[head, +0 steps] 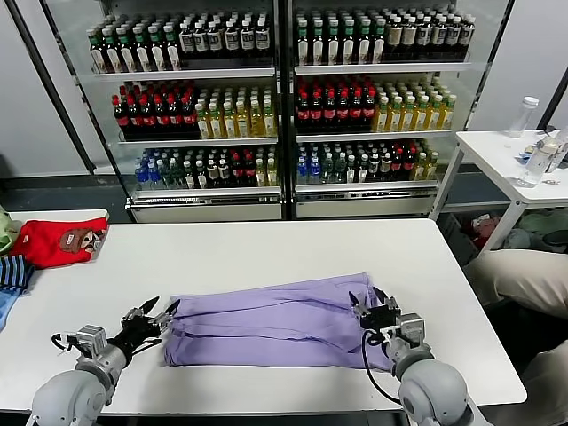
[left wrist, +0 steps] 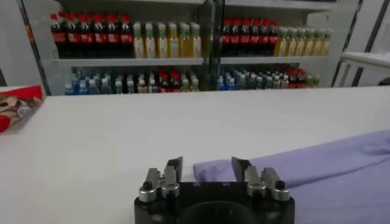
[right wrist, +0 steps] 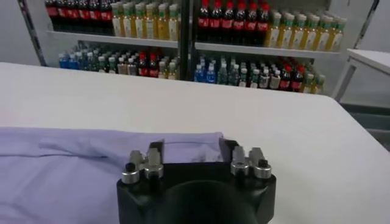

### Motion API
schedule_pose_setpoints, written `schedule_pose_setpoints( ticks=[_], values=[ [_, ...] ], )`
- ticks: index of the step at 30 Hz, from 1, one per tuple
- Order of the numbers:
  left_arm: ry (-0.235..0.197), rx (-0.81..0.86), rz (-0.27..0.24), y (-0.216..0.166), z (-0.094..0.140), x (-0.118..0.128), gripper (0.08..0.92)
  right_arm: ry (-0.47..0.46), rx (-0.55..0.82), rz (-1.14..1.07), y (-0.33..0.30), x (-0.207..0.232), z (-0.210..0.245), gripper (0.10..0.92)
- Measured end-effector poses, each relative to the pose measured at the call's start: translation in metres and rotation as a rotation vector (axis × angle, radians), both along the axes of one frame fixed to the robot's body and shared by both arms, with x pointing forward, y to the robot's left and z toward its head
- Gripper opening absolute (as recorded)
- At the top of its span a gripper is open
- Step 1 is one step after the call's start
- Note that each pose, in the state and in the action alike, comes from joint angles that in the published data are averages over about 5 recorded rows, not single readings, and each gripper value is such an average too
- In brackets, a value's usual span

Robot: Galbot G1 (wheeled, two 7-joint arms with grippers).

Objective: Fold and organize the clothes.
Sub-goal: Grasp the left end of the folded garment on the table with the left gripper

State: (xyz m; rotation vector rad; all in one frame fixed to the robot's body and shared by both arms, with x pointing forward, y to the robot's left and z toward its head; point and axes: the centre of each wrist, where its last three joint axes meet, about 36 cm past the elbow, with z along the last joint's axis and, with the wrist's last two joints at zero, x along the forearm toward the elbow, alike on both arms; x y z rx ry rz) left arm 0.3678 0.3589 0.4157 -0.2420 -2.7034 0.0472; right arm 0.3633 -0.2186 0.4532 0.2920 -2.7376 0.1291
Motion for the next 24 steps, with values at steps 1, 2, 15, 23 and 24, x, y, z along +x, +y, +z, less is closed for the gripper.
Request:
schedule_pose_setpoints(
  ticks=[1, 2, 15, 23, 24],
  values=[
    [0.004, -0.002, 0.010, -0.005, 0.001, -0.002, 0.709, -0.003, -0.001, 0.002, 0.001, -0.002, 0.001, 0.786],
    [0.011, -0.003, 0.021, -0.011, 0.002, -0.004, 0.742, -0.005, -0.003, 0.004, 0.001, -0.004, 0.002, 0.802],
    [0.094, -0.002, 0.176, -0.063, -0.004, -0.012, 0.823, -0.019, -0.031, 0.007, 0.006, -0.016, 0.005, 0.823],
    [0.120, 0.008, 0.245, -0.081, -0.011, -0.006, 0.766, -0.018, -0.043, 0.006, 0.007, -0.018, 0.003, 0.823],
    [0.122, 0.010, 0.253, -0.083, -0.012, -0.005, 0.741, -0.017, -0.044, 0.006, 0.007, -0.018, 0.002, 0.823]
  ],
)
